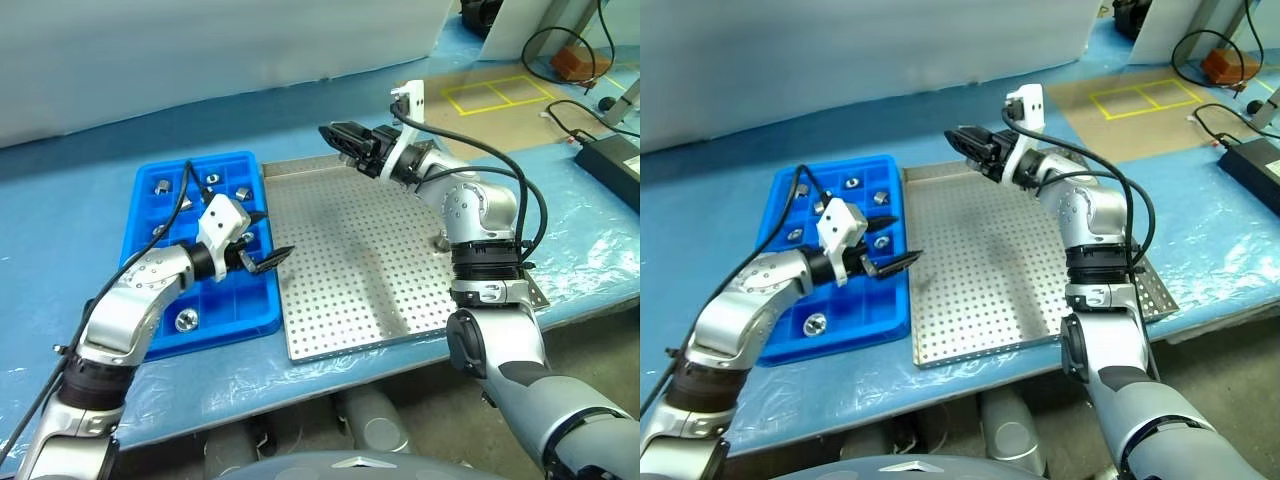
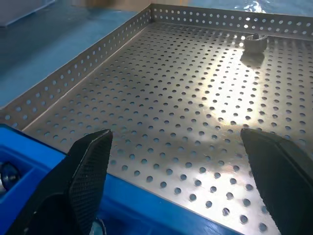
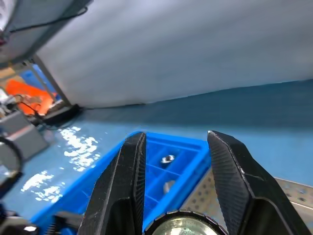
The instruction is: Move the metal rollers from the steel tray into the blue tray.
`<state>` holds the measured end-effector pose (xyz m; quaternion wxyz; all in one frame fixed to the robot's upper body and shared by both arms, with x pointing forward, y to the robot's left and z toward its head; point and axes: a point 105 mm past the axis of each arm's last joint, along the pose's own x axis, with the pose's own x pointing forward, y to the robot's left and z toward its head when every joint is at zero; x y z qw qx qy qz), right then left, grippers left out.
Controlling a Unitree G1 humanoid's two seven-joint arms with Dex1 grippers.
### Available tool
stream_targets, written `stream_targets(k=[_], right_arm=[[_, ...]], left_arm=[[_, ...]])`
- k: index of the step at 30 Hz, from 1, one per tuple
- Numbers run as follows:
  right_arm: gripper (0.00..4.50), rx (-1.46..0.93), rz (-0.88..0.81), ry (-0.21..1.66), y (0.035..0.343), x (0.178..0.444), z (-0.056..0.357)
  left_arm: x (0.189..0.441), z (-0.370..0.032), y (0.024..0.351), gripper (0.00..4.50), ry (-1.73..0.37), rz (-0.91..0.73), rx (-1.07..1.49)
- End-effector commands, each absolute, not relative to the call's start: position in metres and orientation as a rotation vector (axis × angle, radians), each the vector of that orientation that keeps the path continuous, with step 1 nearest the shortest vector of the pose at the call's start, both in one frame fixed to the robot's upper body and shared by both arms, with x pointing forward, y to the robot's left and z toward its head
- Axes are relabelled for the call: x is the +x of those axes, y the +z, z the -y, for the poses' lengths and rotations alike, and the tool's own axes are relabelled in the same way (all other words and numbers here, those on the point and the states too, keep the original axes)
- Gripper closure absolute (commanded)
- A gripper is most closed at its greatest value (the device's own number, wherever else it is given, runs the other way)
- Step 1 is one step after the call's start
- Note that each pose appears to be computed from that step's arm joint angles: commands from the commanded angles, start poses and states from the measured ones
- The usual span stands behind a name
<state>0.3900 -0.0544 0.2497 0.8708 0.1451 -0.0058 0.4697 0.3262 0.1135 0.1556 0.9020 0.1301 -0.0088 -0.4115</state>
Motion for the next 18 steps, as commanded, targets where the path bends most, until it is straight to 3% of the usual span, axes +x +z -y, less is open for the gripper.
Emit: stream_targets(k=[1,4,9,14,18], right_arm=[[2.93,0.331,0.040,1.083,0.265,0.369,0.042],[2.93,0.304,0.016,1.111,0.257,0.362,0.034],[2.93,0.131,-0.025,1.151,0.226,0.356,0.005],[2.93,0.014,-0.109,1.128,0.189,0.369,-0.020],[2.93,0.023,-0.200,1.259,0.159,0.351,-0.057]], left_arm=[[0.341,-0.110,0.175,0.04,-0.791,0.130,0.311],[0.337,-0.108,0.180,0.04,-0.830,0.132,0.253],[0.305,-0.127,0.190,0.04,-0.875,0.117,0.240],[0.272,-0.169,0.180,0.04,-0.787,0.005,0.322],[0.259,-0.217,0.197,0.04,-0.564,0.014,0.353]])
